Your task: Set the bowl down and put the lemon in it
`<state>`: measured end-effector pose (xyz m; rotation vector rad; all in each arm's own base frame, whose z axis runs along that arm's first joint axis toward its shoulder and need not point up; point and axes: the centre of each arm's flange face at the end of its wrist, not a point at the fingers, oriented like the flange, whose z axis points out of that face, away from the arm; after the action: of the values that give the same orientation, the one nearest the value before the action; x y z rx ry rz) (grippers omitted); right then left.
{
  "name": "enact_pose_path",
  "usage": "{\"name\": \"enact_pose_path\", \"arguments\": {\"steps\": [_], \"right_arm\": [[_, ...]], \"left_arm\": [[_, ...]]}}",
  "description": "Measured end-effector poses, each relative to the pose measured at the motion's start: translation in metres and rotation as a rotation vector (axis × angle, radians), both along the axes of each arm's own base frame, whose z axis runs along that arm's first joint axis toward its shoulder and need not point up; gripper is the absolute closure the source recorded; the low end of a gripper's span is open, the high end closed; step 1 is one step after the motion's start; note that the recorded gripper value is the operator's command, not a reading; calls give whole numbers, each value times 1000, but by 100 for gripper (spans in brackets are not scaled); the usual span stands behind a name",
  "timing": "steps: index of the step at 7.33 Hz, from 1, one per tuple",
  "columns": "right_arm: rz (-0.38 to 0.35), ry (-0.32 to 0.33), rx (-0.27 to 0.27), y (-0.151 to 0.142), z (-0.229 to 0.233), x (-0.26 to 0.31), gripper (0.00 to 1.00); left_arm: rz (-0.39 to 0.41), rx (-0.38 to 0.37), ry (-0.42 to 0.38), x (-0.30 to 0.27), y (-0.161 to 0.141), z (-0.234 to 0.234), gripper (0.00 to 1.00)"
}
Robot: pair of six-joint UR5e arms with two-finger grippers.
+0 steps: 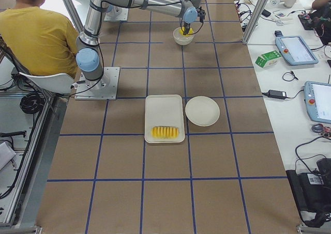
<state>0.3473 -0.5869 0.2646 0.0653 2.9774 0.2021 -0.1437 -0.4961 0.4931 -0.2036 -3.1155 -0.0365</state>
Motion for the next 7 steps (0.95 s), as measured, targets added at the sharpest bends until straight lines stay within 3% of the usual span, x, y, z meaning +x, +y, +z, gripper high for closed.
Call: {"name": "enact_pose_path", "arguments": {"steps": [5, 6, 7], "right_arm": [[14, 7, 49, 2, -37, 12, 100], [13, 8, 55, 2, -41, 12, 85], [13, 9, 61, 2, -45, 12, 79]], "left_arm": [[1, -2, 1, 0, 0, 0, 0], [1, -3, 1, 0, -1, 0, 0], [2, -4, 1, 1, -1, 0, 0]]}}
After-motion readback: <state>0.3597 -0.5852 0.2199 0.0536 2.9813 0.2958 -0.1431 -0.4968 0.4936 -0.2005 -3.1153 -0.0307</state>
